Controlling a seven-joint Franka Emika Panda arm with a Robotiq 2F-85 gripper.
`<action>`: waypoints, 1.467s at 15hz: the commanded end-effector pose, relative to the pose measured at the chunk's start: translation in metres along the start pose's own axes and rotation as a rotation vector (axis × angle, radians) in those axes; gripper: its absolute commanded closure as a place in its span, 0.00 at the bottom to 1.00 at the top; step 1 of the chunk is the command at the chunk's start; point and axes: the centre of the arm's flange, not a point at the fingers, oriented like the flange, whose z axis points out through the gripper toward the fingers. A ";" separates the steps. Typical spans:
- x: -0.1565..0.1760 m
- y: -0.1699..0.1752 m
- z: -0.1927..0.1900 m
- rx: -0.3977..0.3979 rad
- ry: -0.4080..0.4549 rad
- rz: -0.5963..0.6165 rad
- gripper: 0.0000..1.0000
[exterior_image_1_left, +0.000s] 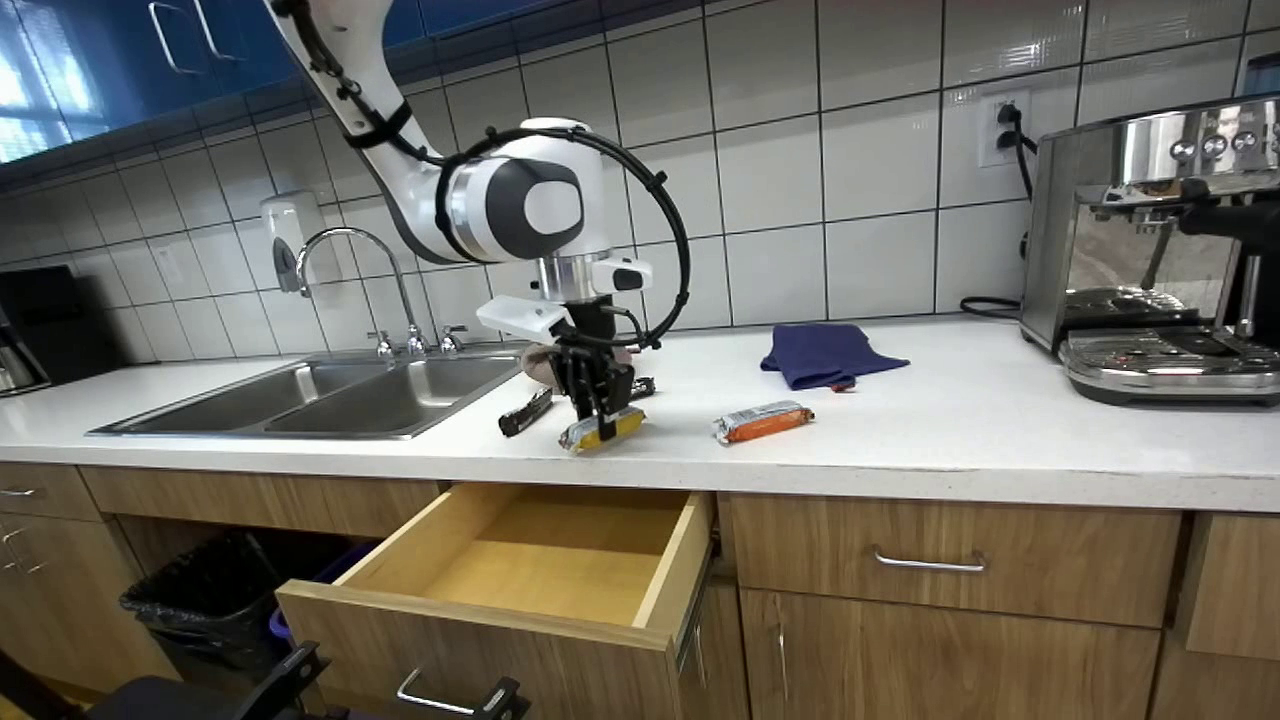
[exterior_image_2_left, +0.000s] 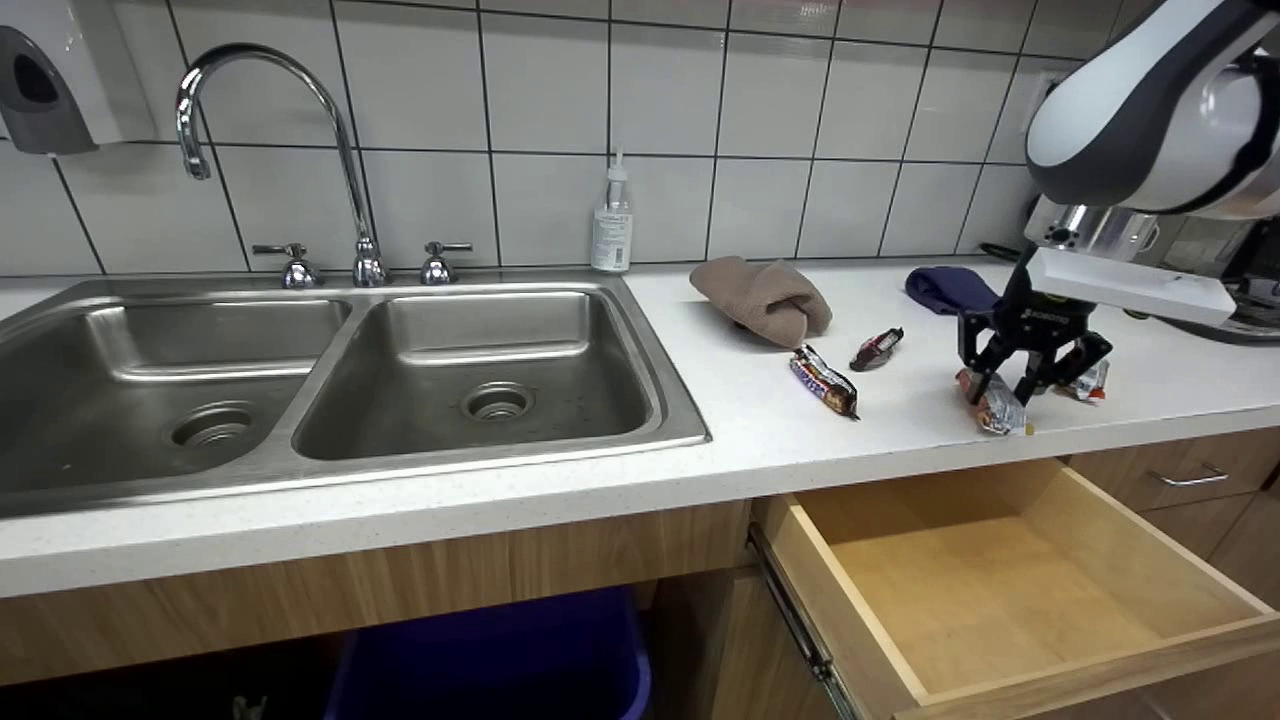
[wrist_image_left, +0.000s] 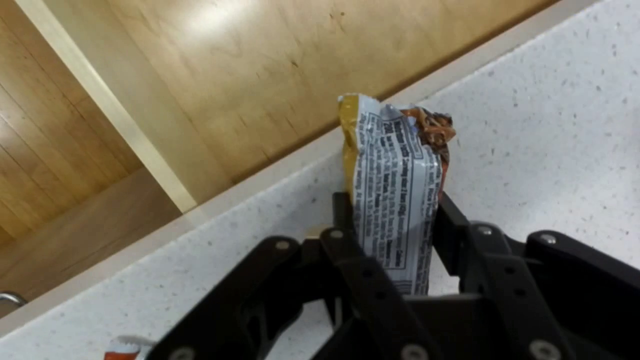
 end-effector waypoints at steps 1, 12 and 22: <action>-0.043 0.009 -0.015 -0.001 0.020 -0.013 0.84; -0.118 0.039 -0.008 -0.005 -0.005 0.008 0.84; -0.128 0.052 0.013 -0.020 -0.012 0.042 0.84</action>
